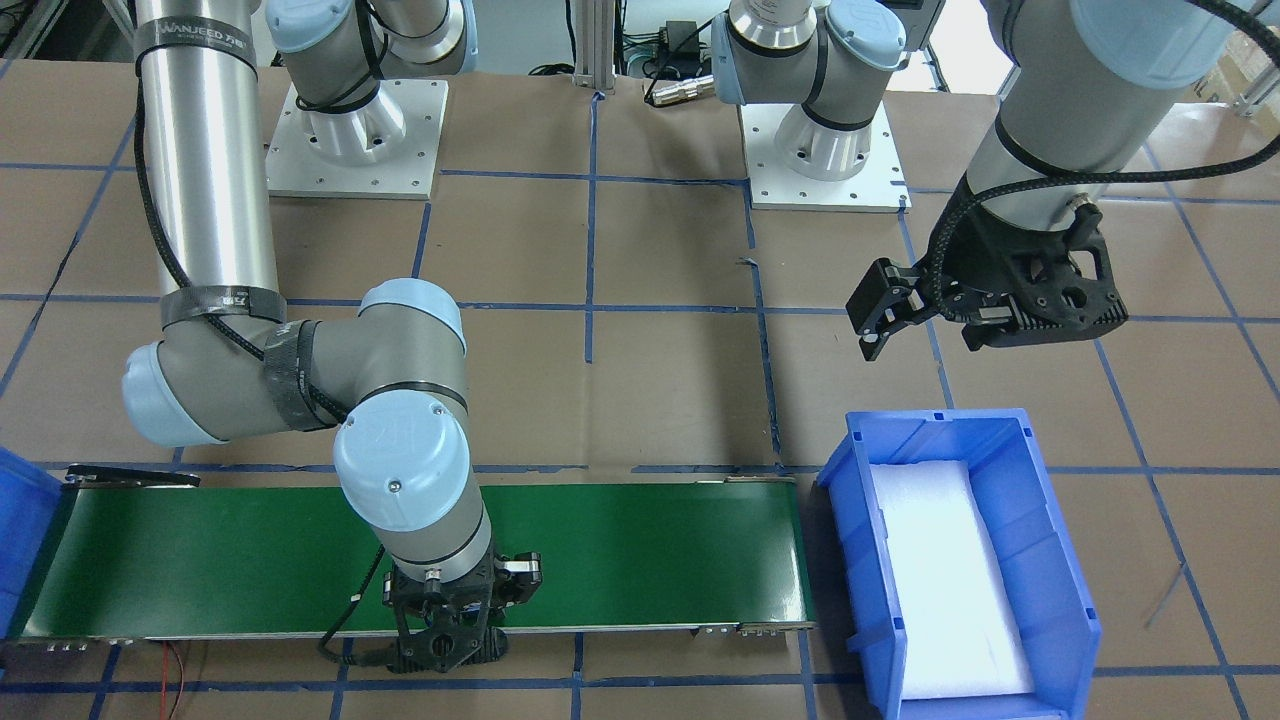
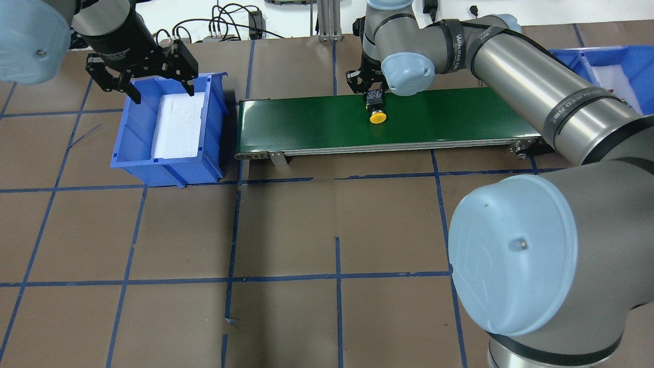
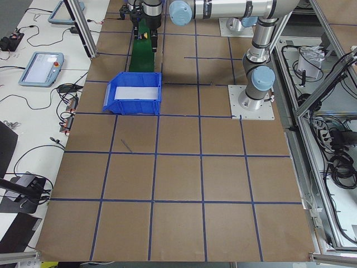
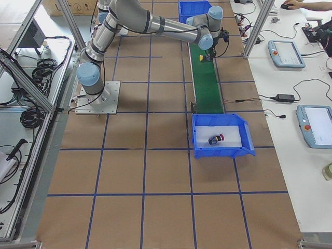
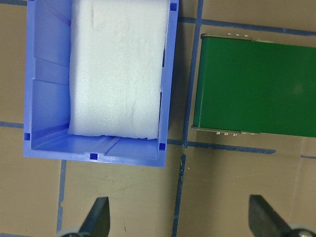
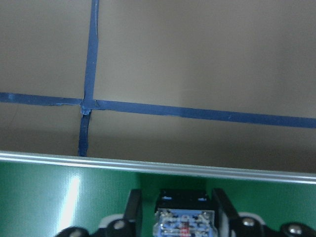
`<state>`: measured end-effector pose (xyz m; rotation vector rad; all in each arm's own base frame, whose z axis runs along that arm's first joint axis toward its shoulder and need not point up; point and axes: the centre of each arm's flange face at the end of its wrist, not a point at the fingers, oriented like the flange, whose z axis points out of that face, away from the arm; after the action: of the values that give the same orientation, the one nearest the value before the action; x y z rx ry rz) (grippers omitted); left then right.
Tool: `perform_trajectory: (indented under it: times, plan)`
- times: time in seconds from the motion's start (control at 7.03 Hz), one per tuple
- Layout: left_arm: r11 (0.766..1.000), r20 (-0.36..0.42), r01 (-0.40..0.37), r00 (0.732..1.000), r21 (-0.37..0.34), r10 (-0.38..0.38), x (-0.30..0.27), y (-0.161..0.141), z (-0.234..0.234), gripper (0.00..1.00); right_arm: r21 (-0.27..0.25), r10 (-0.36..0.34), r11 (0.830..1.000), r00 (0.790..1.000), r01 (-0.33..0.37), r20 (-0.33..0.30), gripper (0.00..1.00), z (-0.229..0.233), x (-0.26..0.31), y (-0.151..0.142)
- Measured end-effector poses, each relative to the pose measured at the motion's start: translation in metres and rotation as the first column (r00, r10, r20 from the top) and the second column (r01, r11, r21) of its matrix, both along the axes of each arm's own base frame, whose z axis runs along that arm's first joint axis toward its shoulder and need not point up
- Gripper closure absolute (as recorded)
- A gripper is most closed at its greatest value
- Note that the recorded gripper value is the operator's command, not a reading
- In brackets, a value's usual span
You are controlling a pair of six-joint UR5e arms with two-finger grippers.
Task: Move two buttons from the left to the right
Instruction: 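Lift the second button off the belt with the right gripper, then carry the second button over the far blue bin with the right gripper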
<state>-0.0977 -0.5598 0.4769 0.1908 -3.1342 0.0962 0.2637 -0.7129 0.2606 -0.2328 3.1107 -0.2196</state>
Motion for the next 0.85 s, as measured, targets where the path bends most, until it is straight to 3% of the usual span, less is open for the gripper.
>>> perform_trajectory:
  times: [0.43,0.85]
  plan:
    - [1.000,-0.003,0.000,1.000,-0.003,0.000,0.000,-0.001,0.000,0.00,0.016,0.066,0.998,0.998,-0.065,-0.019,0.96,0.016,-0.076,-0.017]
    - [1.000,-0.002,0.000,1.000,-0.009,0.000,0.000,-0.003,0.000,0.00,0.077,0.168,0.983,0.985,-0.165,-0.031,0.96,0.055,-0.224,-0.019]
